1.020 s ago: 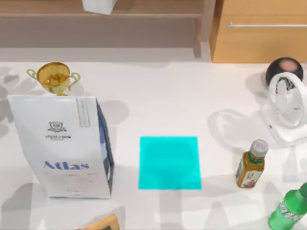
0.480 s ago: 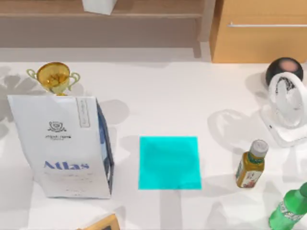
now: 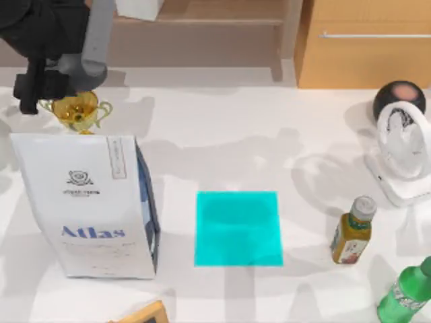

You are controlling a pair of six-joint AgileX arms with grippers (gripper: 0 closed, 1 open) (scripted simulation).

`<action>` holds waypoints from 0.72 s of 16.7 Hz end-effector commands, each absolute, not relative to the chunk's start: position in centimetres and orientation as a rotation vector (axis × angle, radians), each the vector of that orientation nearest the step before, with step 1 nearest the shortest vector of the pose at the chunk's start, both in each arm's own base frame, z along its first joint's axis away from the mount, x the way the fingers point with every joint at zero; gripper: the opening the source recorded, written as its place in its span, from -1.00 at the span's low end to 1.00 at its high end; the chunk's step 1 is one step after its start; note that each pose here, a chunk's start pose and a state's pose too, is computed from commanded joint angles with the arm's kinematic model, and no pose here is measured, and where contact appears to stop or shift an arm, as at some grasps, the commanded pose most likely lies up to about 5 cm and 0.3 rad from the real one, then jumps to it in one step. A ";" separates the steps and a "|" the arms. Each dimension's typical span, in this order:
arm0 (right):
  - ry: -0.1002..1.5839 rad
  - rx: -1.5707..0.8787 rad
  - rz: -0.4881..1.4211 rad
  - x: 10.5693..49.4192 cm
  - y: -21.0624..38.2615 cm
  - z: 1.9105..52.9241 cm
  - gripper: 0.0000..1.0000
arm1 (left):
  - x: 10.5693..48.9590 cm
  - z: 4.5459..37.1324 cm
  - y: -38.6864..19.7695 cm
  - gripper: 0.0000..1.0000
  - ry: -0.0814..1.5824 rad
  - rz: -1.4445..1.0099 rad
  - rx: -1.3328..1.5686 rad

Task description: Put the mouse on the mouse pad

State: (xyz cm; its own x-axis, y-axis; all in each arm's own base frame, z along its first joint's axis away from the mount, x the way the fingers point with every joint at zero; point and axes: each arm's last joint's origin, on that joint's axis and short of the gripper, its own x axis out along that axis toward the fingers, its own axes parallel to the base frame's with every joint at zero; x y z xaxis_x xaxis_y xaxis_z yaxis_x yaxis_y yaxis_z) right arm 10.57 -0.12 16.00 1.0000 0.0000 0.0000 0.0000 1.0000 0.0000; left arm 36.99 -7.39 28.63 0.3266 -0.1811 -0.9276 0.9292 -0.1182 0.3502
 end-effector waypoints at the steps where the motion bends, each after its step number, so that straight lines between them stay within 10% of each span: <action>1: 0.000 0.000 0.000 10.6 -0.1 16.0 1.00 | 37.5 28.0 -9.8 -1.00 0.686 -1.236 1.446; 12: 0.000 0.000 0.000 10.6 -0.1 16.0 1.00 | 30.6 19.2 -29.8 -1.00 -0.022 -2.202 2.178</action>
